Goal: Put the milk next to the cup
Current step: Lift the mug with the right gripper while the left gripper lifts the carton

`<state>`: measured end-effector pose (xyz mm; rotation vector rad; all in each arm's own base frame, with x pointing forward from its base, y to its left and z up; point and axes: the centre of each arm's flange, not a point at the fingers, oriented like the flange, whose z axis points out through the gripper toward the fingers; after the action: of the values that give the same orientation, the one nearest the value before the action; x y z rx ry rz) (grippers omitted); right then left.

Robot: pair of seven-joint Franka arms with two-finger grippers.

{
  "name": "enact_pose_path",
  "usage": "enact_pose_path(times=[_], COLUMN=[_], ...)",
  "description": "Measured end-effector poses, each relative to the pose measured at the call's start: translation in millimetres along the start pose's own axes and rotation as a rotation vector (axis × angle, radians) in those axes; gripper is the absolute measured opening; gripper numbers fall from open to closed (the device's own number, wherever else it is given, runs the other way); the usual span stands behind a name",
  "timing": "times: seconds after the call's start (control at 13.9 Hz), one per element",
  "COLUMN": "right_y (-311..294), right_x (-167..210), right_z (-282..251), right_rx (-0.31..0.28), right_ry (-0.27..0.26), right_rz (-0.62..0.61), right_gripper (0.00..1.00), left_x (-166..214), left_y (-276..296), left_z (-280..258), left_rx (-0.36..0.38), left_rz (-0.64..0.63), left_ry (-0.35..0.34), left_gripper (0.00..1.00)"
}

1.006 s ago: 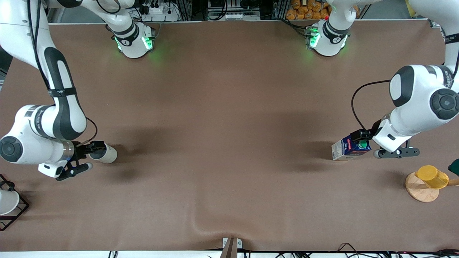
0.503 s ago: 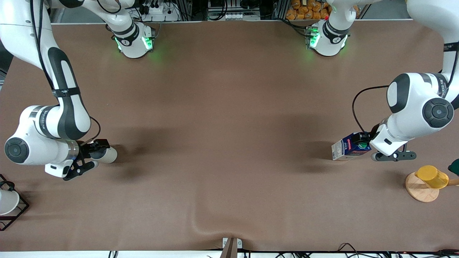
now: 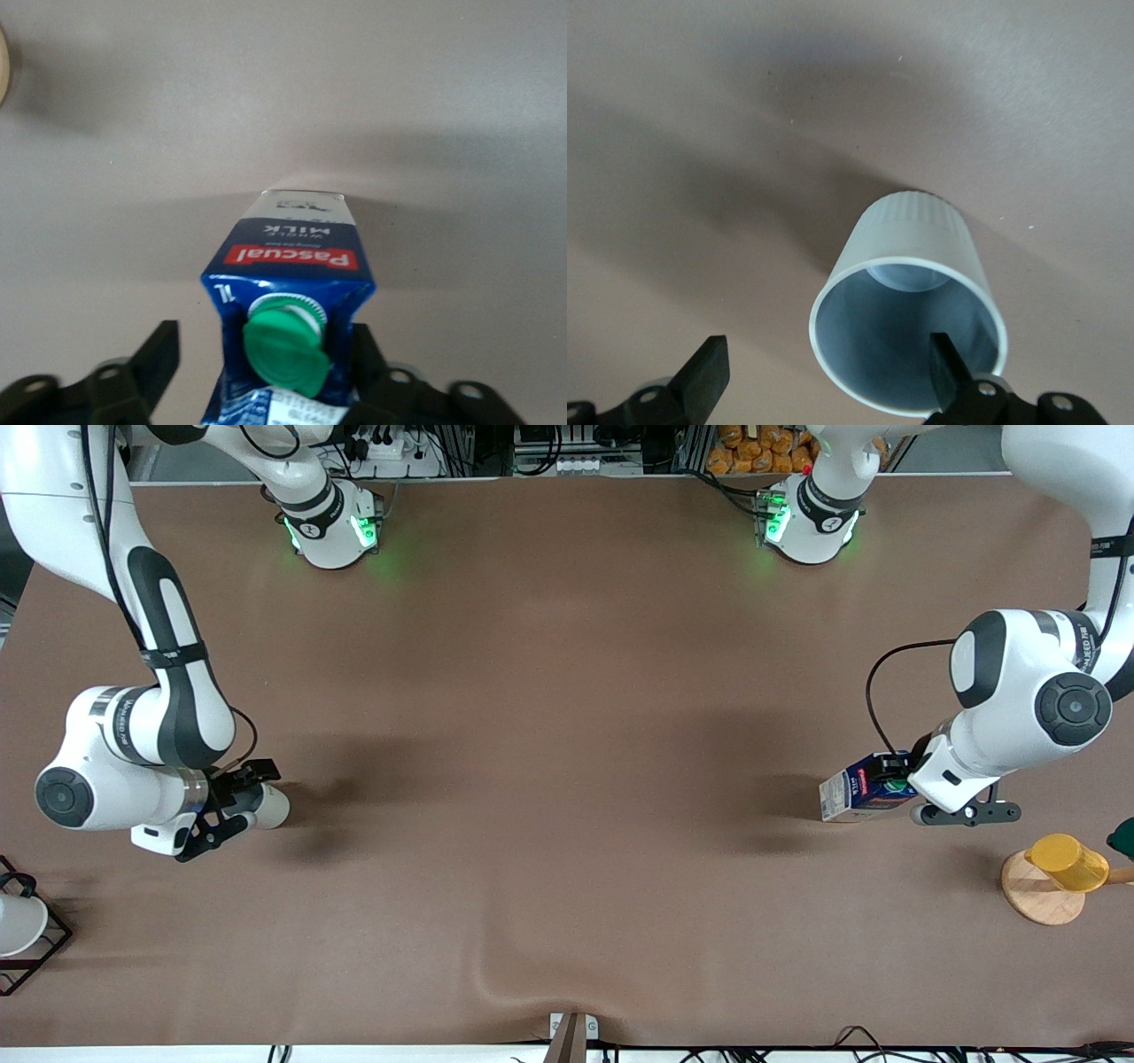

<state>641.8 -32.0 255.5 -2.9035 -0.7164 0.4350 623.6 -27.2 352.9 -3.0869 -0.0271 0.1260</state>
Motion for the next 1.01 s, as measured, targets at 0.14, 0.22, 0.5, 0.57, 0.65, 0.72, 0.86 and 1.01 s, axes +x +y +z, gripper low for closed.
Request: enact_pose_path(times=[0.14, 0.22, 0.5, 0.57, 0.65, 0.72, 0.86, 1.01], right_y=[-1, -1, 0, 1, 1, 2, 2, 2], right_x=[-1, -1, 0, 1, 1, 2, 2, 5], right_z=[4, 6, 12, 15, 16, 17, 16, 11], right_rx=[0.004, 0.005, 0.004, 0.005, 0.004, 0.002, -0.001, -0.009], right_ry=[-0.007, -0.009, -0.008, -0.01, -0.008, -0.006, -0.002, 0.009], right_rz=[0.0, 0.0, -0.004, -0.015, -0.034, -0.055, -0.079, -0.093], right_gripper=[1.0, 1.0, 0.9, 0.8, 0.67, 0.54, 0.35, 0.14], left_x=[3, 4, 9, 10, 11, 12, 14, 17], left_y=[1, 0, 1, 1, 2, 3, 4, 3], left_z=[0, 0, -1, -2, -3, -5, -12, -28], left_rx=[-0.001, -0.002, -0.004, -0.005, -0.005, -0.006, -0.008, -0.009], left_rz=[0.0, -0.001, 0.0, 0.0, 0.001, 0.002, 0.004, 0.002], left_ry=[0.003, 0.004, 0.01, 0.012, 0.016, 0.02, 0.035, 0.062], left_gripper=[0.7, 0.59, 0.42, 0.4, 0.4, 0.4, 0.4, 0.4])
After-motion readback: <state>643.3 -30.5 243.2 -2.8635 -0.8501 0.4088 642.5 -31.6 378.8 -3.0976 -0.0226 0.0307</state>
